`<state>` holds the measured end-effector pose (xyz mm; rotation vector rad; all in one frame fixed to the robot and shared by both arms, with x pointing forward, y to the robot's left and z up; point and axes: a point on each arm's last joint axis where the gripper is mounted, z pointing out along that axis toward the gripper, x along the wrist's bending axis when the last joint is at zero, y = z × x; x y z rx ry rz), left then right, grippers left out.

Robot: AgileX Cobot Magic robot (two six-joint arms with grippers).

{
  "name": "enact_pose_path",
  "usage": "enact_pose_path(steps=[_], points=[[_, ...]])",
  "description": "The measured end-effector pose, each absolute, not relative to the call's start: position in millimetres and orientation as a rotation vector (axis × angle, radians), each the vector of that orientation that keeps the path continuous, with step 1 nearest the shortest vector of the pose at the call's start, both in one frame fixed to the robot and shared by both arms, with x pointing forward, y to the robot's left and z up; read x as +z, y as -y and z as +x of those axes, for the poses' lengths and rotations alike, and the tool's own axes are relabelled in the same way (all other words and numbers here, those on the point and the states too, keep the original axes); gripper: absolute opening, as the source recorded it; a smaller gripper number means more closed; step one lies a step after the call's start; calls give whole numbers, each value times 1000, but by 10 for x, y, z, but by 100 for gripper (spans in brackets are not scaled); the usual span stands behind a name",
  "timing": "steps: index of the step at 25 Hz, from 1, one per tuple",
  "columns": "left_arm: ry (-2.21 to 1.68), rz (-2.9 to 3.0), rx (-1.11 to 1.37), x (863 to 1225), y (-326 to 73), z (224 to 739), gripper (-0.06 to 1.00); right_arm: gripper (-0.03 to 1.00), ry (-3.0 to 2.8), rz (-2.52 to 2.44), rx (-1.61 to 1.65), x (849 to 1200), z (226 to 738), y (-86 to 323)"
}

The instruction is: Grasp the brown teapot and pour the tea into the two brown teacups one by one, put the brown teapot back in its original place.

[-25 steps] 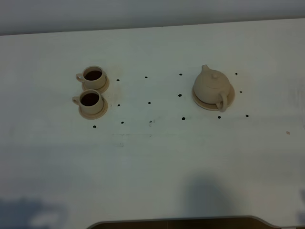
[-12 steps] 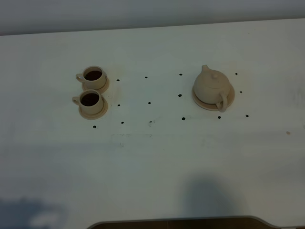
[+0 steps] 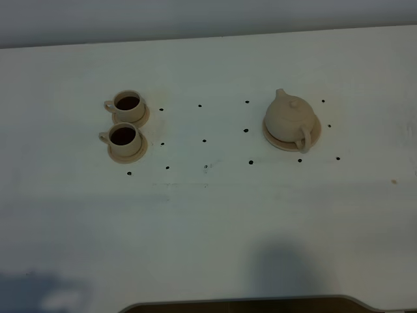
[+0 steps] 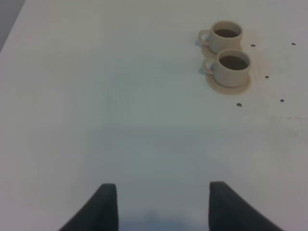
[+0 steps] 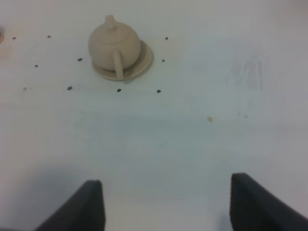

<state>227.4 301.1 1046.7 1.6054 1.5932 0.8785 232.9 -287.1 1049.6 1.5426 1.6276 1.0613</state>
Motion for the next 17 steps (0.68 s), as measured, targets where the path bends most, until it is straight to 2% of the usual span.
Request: enact_pose_path(steps=[17], points=[[-1593,1605,878,10467,-3011,2274,46,57,-1628,1543,1061,10496,2329,2871]])
